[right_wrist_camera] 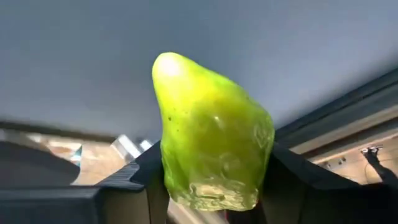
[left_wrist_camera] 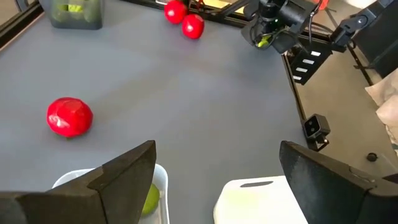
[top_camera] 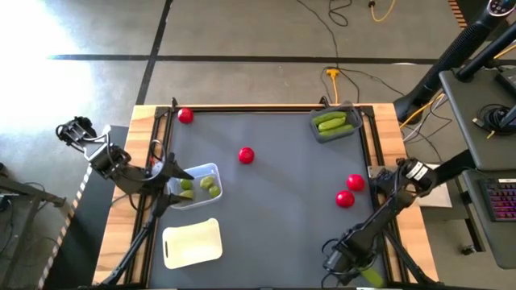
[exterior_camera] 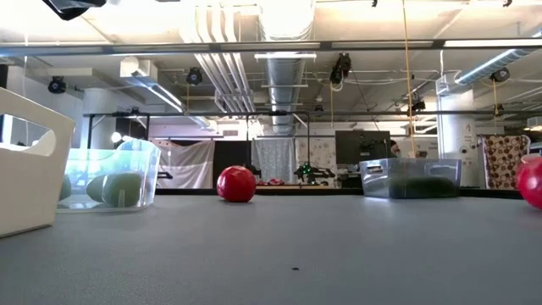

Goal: Sort produce into baskets
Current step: Put the cucumber into the black bin

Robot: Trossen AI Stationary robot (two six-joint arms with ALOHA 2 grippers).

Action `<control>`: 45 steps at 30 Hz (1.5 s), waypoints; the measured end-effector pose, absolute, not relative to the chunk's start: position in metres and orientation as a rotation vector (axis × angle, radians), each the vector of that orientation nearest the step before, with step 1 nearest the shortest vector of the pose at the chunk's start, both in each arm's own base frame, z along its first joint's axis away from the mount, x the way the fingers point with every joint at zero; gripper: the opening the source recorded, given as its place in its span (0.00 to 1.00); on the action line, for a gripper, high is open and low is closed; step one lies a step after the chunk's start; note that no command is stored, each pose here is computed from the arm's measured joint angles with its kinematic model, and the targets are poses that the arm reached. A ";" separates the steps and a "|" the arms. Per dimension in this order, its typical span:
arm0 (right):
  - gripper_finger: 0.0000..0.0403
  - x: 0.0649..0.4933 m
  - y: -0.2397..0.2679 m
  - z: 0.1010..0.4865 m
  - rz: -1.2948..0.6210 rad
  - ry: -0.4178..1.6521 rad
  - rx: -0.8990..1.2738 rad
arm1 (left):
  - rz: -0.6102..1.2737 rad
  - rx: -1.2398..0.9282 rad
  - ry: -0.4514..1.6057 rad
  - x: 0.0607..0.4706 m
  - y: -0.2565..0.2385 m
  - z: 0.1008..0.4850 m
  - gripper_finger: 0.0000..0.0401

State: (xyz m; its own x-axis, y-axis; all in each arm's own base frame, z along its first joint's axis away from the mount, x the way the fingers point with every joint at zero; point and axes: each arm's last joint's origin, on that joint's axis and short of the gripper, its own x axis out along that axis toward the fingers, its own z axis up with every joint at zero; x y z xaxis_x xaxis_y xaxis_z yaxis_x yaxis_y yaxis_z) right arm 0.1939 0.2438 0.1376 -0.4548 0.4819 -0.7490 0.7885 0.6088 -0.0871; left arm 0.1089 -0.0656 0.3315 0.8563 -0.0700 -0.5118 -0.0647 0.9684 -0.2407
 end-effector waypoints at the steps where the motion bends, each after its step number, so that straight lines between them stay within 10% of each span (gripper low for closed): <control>1: 0.44 0.199 0.243 0.144 -0.541 2.130 0.999 | -0.003 -0.256 0.543 0.108 -0.065 0.332 0.81; 17: 0.44 0.298 0.079 0.282 -0.729 1.358 0.710 | 0.091 -0.254 0.420 0.106 -0.059 0.340 0.81; 31: 0.44 0.234 -0.210 0.275 -1.203 1.161 0.753 | 0.225 -0.322 0.478 0.123 -0.055 0.331 0.81; 45: 0.45 0.203 -0.262 0.232 -1.029 1.481 0.641 | 0.273 -0.345 0.687 0.188 0.021 0.306 0.81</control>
